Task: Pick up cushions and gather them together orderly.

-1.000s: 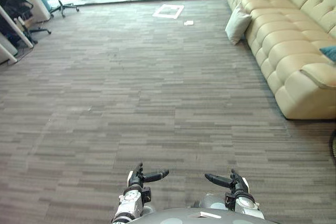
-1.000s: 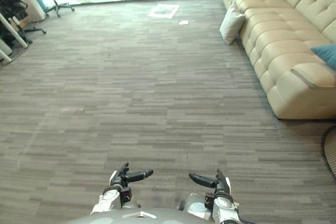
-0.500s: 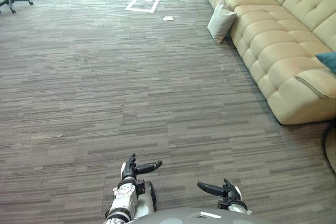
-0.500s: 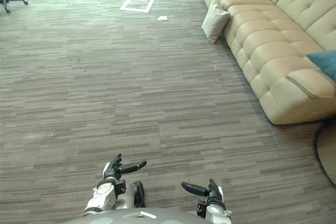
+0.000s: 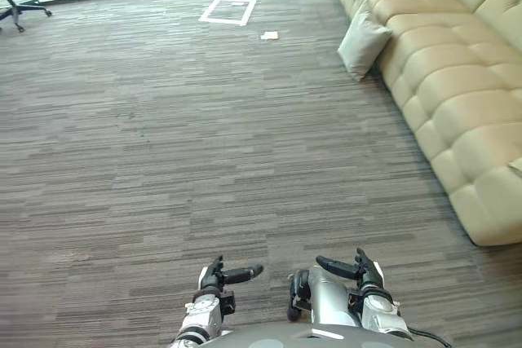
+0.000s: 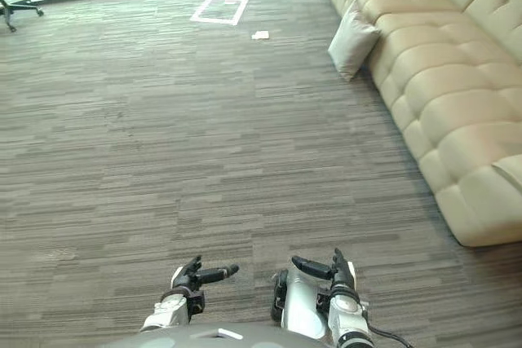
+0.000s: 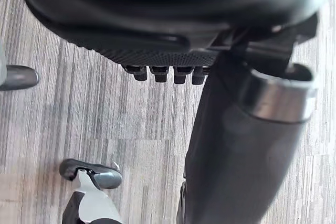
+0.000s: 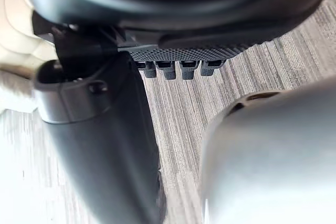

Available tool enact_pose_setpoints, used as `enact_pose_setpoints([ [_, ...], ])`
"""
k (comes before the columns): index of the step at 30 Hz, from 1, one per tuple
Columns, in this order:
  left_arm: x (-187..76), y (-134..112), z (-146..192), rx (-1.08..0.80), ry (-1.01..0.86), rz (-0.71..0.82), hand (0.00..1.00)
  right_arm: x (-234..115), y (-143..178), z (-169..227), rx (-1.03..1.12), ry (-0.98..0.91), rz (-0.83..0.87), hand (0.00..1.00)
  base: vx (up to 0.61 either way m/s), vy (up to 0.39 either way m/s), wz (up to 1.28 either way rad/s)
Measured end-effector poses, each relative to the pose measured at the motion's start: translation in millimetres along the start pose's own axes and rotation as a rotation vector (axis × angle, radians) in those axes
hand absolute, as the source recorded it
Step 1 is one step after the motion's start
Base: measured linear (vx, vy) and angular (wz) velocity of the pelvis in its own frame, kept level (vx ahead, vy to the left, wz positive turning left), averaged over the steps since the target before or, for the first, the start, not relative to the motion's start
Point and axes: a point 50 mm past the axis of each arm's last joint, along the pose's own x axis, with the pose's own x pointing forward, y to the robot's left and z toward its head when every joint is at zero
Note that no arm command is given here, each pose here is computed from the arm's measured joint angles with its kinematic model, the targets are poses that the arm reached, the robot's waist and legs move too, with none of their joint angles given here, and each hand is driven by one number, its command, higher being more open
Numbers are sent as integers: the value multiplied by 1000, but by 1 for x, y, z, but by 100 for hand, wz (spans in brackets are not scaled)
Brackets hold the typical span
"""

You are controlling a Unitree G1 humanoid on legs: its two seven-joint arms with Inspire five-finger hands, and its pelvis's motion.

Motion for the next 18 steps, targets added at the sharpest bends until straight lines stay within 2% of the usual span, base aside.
enact_pose_setpoints([
  [4, -1, 6, 4, -41, -32, 25, 100, -2, -7, -10, -14, 32, -14, 100, 349, -126, 21],
  [7, -1, 19, 12, -98, -71, 79, 100, -4, -8, -19, -3, 73, -20, 100, 357, 6, -24],
  [10, -3, 18, 20, -116, -130, 83, 100, -5, -7, -25, -9, 97, -19, 100, 311, 47, -21],
  [15, -2, 16, 29, -122, -167, 74, 100, -7, -6, -33, -15, 124, -30, 100, 599, 245, -45],
  [18, 0, 24, 33, -108, -160, 94, 100, -13, 5, -45, 9, 160, -12, 100, 722, 371, -55],
])
